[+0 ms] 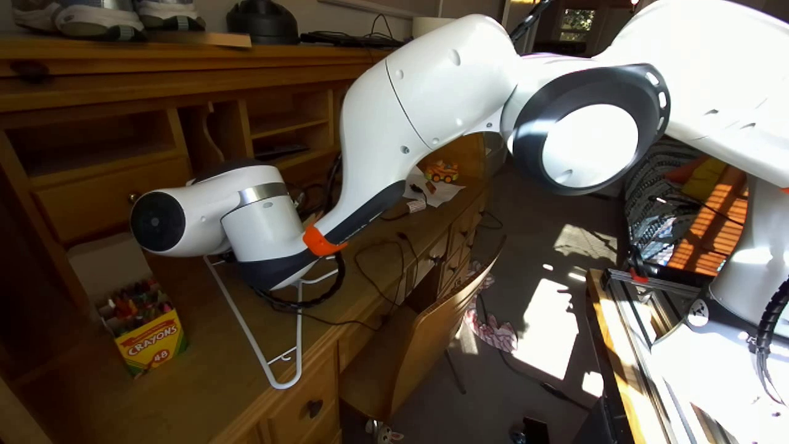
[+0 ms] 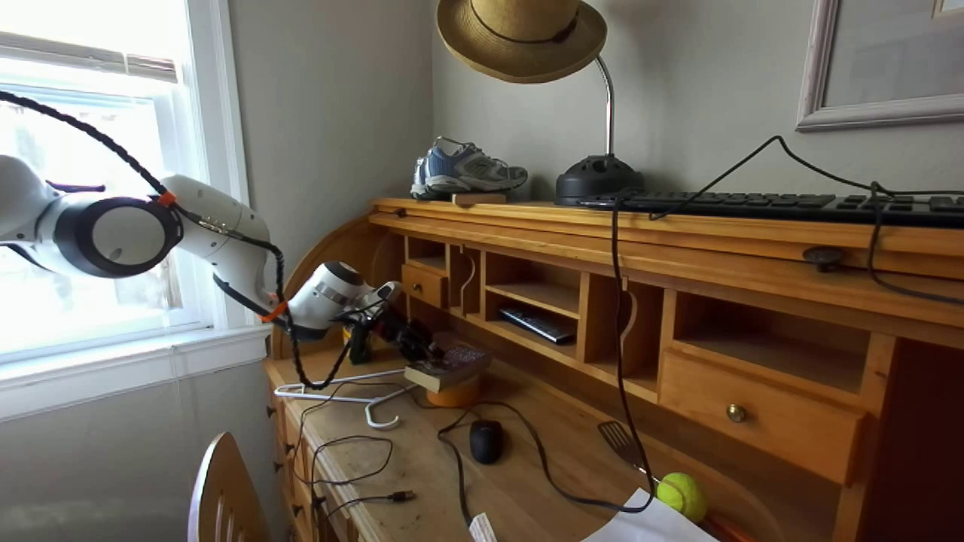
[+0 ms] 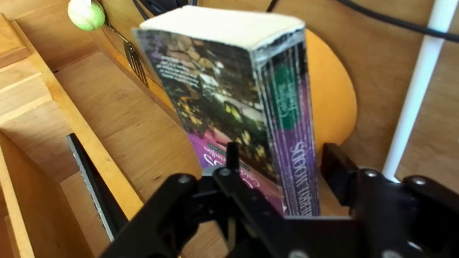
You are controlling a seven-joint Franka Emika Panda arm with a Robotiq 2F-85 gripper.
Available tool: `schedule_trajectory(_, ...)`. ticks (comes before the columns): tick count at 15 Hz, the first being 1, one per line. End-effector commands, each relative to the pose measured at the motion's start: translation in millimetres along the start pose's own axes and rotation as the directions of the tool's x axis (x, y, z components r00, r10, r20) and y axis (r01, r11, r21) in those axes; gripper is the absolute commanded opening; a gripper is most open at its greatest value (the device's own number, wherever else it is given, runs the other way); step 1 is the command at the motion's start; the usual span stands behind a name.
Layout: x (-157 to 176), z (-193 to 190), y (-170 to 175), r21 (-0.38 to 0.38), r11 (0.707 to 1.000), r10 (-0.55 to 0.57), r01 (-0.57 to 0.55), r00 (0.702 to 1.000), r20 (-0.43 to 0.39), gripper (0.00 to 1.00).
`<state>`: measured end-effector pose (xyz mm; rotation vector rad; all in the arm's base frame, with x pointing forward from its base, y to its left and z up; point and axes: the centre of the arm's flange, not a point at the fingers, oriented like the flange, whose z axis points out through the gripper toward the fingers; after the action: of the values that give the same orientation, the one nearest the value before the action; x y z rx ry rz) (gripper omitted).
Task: Pick up the purple book and put it back on the yellow masking tape
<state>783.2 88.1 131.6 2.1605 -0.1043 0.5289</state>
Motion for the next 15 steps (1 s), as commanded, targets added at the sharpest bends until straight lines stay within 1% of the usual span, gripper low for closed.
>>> schedule_trajectory(1, 10.5, 2.4, -10.2, -0.005, 1.0, -0.012, 0.012, 1.0, 0.002, 0.29)
schedule_trajectory(2, 11.1, -0.4, -9.5, -0.004, 1.0, -0.017, 0.017, 1.0, -0.004, 0.23)
schedule_trajectory(3, 11.5, -1.6, -8.7, -0.003, 1.0, -0.021, 0.021, 1.0, -0.008, 0.22)
schedule_trajectory(5, 11.9, -6.3, -4.9, 0.0, 1.0, -0.025, 0.025, 1.0, -0.009, 0.15)
schedule_trajectory(6, 11.6, -8.0, -2.6, 0.004, 1.0, -0.03, 0.03, 1.0, -0.009, 0.15)
schedule_trajectory(7, 11.7, -10.5, 0.8, 0.006, 0.999, -0.032, 0.032, 0.999, -0.008, 0.11)
schedule_trajectory(8, 12.0, -12.0, 3.7, 0.012, 0.999, -0.031, 0.031, 0.999, -0.007, 0.1)
schedule_trajectory(9, 12.5, -13.3, 6.1, 0.017, 0.999, -0.03, 0.03, 1.0, -0.006, 0.08)
schedule_trajectory(15, 13.9, -22.8, 21.5, 0.09, 0.996, -0.024, 0.02, 0.999, 0.036, 0.08)
